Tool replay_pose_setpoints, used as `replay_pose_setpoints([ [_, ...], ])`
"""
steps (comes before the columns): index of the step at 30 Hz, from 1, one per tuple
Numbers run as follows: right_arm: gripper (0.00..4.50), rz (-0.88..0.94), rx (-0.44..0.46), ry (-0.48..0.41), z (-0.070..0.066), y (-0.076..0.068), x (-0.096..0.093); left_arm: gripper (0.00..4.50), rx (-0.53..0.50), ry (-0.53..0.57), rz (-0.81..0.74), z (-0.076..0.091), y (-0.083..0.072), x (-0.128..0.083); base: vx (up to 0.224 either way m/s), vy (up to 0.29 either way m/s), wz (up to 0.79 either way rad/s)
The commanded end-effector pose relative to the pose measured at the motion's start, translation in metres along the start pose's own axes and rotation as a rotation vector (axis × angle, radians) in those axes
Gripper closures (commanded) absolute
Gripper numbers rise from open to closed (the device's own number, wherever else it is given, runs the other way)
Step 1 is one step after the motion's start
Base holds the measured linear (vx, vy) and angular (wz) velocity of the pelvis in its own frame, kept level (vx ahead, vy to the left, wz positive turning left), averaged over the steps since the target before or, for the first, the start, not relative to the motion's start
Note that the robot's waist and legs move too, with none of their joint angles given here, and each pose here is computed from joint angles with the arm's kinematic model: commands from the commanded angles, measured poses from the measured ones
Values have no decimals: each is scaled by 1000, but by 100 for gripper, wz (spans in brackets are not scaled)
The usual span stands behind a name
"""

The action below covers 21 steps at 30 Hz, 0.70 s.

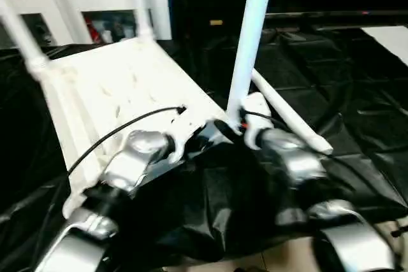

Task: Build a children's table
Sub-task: Rotate leg to tighten

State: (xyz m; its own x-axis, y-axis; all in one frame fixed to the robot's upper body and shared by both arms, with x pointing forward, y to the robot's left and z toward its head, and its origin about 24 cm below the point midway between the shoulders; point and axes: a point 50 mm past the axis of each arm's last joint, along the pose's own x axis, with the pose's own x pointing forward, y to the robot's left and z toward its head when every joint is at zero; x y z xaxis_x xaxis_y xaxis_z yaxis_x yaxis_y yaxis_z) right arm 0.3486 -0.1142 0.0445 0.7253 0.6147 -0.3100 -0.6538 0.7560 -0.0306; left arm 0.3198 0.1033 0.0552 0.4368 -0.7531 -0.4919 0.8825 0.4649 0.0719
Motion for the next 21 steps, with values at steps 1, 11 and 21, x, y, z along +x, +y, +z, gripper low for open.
replay_pose_setpoints([
  [1,49,95,-38,8,2,1,-6,450,73,-80,-98,16,-9,-1,0,0,0],
  [11,49,419,-140,62,2,7,-34,450,124,-31,-281,4,-15,-22,0,0,0],
  [21,129,485,-137,87,1,16,-34,450,122,-6,-322,-2,-17,-27,0,0,0],
])
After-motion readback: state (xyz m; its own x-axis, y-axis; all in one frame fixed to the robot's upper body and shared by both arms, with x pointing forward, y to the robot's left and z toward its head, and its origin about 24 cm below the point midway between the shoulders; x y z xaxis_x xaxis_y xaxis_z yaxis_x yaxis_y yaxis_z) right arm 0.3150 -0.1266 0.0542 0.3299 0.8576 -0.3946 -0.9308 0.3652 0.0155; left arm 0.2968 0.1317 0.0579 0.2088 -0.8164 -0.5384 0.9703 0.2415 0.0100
